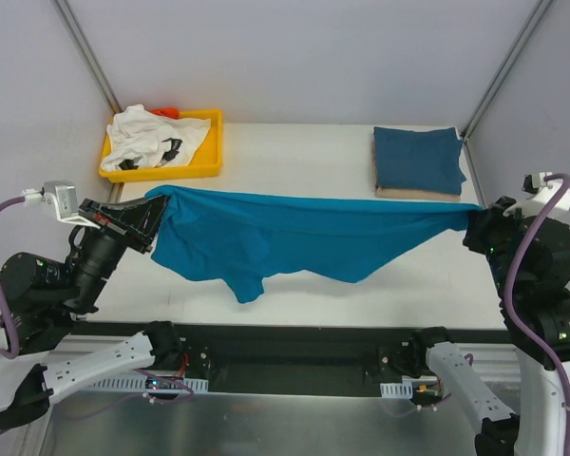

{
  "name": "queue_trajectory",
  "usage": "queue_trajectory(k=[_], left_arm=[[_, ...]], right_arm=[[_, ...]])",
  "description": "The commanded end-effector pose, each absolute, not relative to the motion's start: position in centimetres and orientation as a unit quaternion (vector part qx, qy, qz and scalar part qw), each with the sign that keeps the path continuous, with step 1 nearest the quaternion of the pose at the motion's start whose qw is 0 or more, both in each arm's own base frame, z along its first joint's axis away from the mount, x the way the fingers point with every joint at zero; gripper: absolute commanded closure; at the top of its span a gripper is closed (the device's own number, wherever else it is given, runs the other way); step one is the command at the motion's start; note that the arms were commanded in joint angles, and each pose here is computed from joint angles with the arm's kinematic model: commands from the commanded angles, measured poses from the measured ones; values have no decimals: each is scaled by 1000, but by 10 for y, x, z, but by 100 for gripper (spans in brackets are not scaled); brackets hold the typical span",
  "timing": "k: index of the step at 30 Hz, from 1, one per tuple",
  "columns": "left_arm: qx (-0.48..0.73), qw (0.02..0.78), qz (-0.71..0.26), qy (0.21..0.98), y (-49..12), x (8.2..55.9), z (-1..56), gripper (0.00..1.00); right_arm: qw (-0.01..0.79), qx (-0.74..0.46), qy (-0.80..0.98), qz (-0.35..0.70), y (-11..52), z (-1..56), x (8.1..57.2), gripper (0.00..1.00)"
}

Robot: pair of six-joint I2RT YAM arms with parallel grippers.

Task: Fold and stack the t-shirts
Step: Flatten out the tshirt

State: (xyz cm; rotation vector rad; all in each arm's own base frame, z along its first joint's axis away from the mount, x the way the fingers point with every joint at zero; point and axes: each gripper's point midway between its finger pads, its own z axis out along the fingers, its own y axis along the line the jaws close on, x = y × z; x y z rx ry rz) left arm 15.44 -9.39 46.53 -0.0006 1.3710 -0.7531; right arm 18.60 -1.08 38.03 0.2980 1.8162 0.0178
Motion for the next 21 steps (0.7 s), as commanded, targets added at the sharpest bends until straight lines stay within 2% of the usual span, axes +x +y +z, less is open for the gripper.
queue_trajectory(k=[1, 7, 12, 15, 17, 20, 21], left_arm=[[-20, 736, -354, 576, -69, 142, 495, 100], [31, 725, -417, 547, -79, 116, 506, 100], [15, 728, -385, 567, -80, 131, 502, 100], [-45, 738, -288, 608, -72, 167, 488, 100], [-99, 740, -155, 647, -64, 203, 467, 100], [-96, 734, -37, 671, -89, 251, 448, 100], [-62, 717, -28, 694, -116, 278, 428, 100]], right_arm=[[649, 144, 747, 4, -22, 408, 169, 99], [670, 121, 731, 50, -10, 420, 146, 99], [671, 124, 730, 46, -13, 420, 143, 99], [646, 126, 752, 30, -12, 407, 163, 99], [613, 130, 779, 16, -9, 389, 189, 99], [567, 140, 811, -25, -12, 361, 225, 99], [533, 150, 830, -67, -19, 342, 249, 99]])
